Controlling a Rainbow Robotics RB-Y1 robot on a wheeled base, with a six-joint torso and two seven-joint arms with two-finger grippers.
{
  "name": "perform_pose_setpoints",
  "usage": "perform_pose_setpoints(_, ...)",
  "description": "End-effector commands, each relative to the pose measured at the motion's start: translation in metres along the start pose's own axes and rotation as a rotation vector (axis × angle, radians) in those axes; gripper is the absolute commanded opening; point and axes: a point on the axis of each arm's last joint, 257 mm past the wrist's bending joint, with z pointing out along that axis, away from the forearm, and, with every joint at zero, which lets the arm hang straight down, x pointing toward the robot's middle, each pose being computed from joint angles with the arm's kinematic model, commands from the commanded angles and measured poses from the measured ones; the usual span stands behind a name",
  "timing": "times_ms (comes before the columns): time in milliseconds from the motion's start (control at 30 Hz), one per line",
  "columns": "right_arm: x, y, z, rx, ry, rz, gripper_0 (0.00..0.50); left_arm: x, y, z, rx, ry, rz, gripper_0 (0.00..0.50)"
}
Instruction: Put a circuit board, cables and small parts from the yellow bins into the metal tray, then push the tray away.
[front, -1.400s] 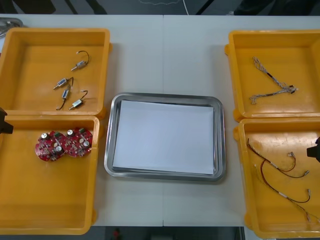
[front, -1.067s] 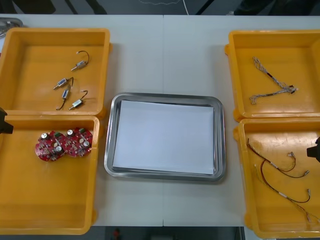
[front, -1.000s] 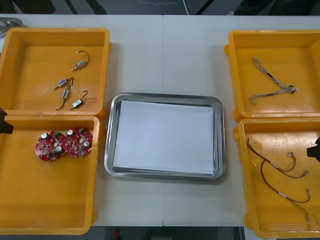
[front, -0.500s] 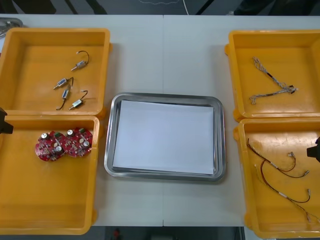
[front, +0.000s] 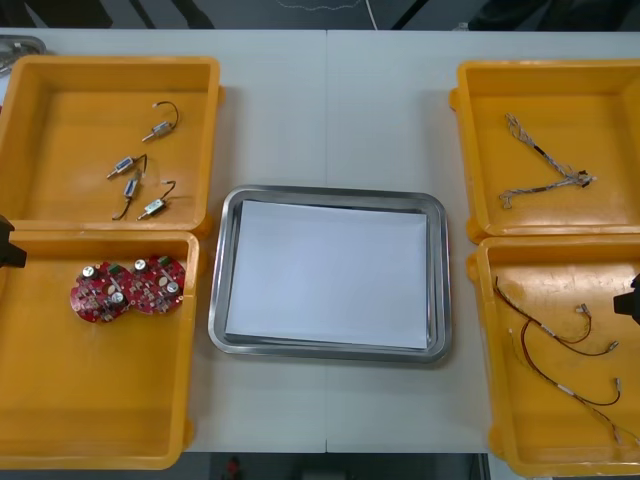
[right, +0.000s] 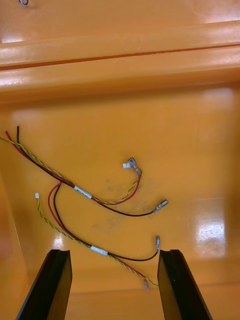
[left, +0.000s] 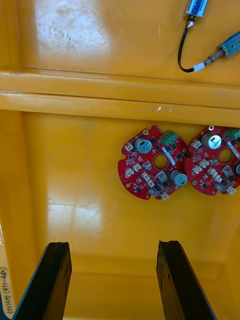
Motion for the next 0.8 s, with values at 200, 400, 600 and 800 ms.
perform_pose_setpoints(200, -0.0022, -0.0135, -0.0118, 0.047, -0.022, 0.0, 0.5, -0.0044, 0.0173, -0.014, -0.056, -0.023, 0.125, 0.5)
perform_pose_setpoints(400, -0.0022, -0.0135, -0.0118, 0.047, -0.022, 0.0, 0.5, -0.0044, 0.0173, -0.014, -0.056, -0.023, 0.125, 0.5)
perform_pose_setpoints(600, -0.0022, -0.0135, -0.0118, 0.047, -0.022, 0.0, 0.5, -0.0044, 0.0173, -0.014, -0.056, -0.023, 0.125, 0.5)
perform_pose_setpoints(800, -0.0022, -0.0135, -0.0118, 0.047, -0.022, 0.0, 0.5, -0.0044, 0.0173, -0.014, -0.056, -0.023, 0.125, 0.5)
